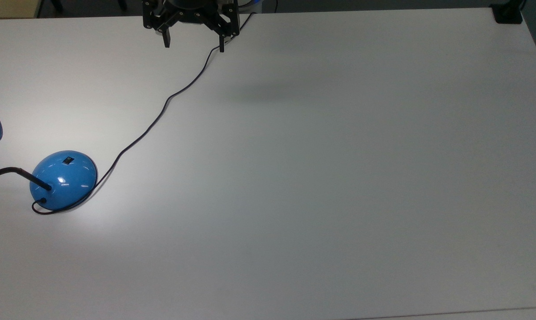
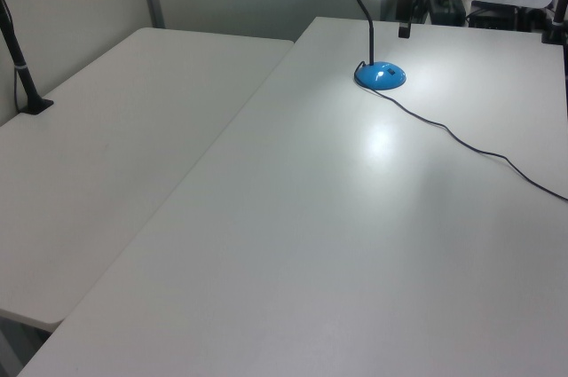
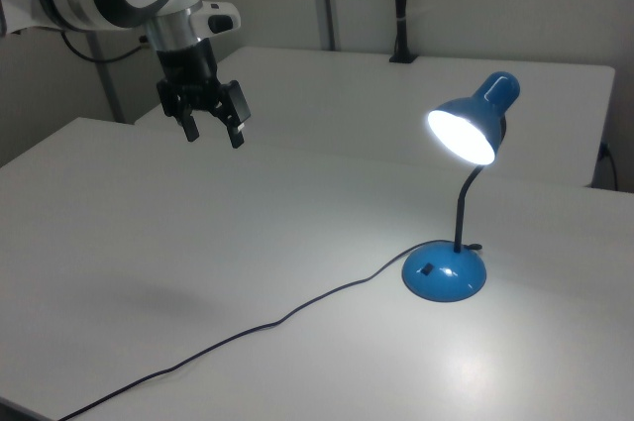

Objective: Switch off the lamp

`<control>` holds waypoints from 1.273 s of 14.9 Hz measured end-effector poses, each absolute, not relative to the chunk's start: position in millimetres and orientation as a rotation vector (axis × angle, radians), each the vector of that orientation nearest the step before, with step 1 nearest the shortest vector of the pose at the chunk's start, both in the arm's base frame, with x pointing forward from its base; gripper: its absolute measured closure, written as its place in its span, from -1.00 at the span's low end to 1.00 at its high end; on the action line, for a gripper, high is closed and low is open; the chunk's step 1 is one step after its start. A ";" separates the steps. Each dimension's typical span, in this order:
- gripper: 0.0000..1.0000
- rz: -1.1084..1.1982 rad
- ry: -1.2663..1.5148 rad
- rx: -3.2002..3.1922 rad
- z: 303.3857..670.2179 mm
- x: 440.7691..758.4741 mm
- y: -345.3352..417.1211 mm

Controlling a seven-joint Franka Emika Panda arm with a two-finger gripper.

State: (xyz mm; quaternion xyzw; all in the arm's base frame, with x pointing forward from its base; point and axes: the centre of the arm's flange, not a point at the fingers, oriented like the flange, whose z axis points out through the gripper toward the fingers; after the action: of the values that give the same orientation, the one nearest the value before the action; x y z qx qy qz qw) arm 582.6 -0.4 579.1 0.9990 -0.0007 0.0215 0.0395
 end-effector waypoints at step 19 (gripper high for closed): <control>0.68 -0.001 0.060 3.061 573.7 579.3 -0.8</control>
State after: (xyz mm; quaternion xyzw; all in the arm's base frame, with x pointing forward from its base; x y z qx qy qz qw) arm 579.3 -0.8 573.7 0.9990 0.0196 -0.0004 0.0399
